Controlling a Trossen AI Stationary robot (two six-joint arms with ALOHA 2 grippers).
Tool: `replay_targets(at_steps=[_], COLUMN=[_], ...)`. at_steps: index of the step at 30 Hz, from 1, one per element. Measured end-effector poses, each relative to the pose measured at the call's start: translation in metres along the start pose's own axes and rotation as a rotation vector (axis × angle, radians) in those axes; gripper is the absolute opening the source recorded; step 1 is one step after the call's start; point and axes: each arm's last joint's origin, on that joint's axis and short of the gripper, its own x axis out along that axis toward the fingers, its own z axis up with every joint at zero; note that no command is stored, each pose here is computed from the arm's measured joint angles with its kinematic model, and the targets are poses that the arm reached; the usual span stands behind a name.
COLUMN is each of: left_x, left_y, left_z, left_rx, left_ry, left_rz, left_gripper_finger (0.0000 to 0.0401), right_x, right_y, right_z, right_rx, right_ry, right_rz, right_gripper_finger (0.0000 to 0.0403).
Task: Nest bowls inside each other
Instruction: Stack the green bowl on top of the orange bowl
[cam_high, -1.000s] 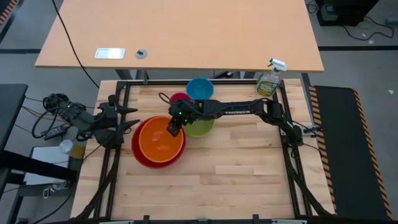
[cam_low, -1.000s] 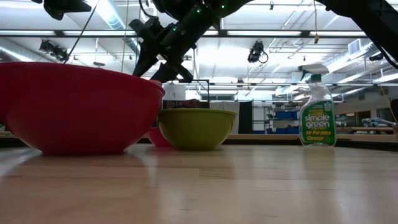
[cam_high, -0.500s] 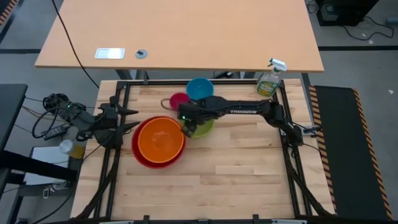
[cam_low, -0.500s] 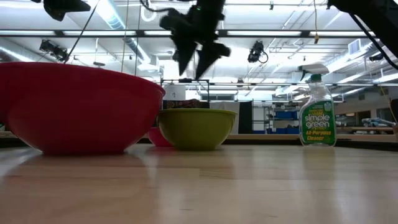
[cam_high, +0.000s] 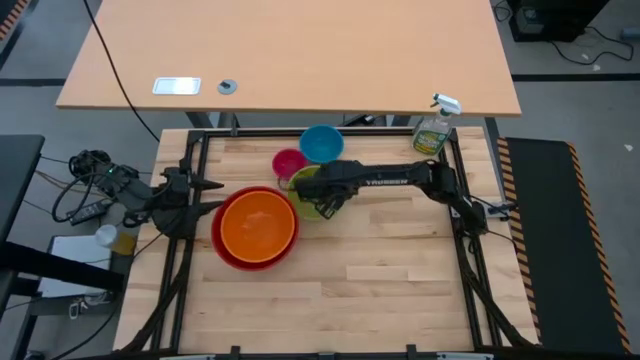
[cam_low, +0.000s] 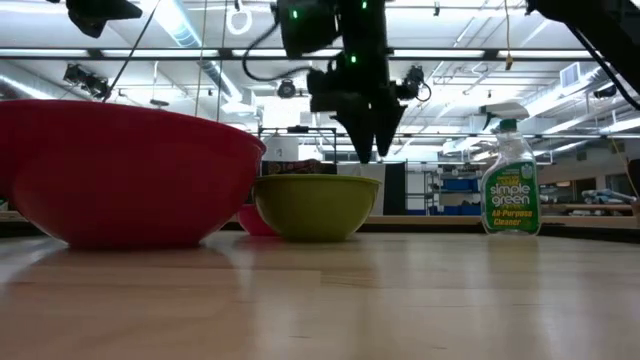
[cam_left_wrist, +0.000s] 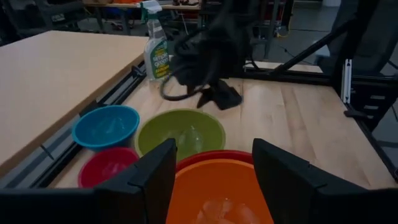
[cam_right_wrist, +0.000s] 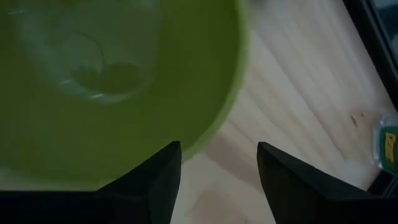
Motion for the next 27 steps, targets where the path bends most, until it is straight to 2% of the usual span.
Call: replay_targets(at_steps=[3, 15, 19, 27], left_x=[0.0, 0.0, 0.0, 0.0], left_y=[0.001, 0.001, 0.001, 0.001], left_z=[-0.003, -0.004, -0.004, -0.005], left_rx=[0.002, -0.003, -0.007, -0.023], left_ry=[0.022, 0.034, 0.034, 0.038], left_rz=[0.006, 0.01, 0.01, 0.012], left_gripper_finger=[0.0215, 0.0215, 0.0215, 0.0215], right_x=[0.008, 0.026, 0.037, 0.08], right_y=[-0.013, -0.052, -0.053, -0.042], right_z=[0.007, 0.043, 0.046, 0.038], right_rx=[0.043, 0.133, 0.137, 0.123], right_ry=[0.017, 0.049, 0.067, 0.096], right_rz=[-0.01, 0.134, 0.187, 0.236], right_gripper_finger=[0.0215, 0.0228, 0.0226, 0.0221])
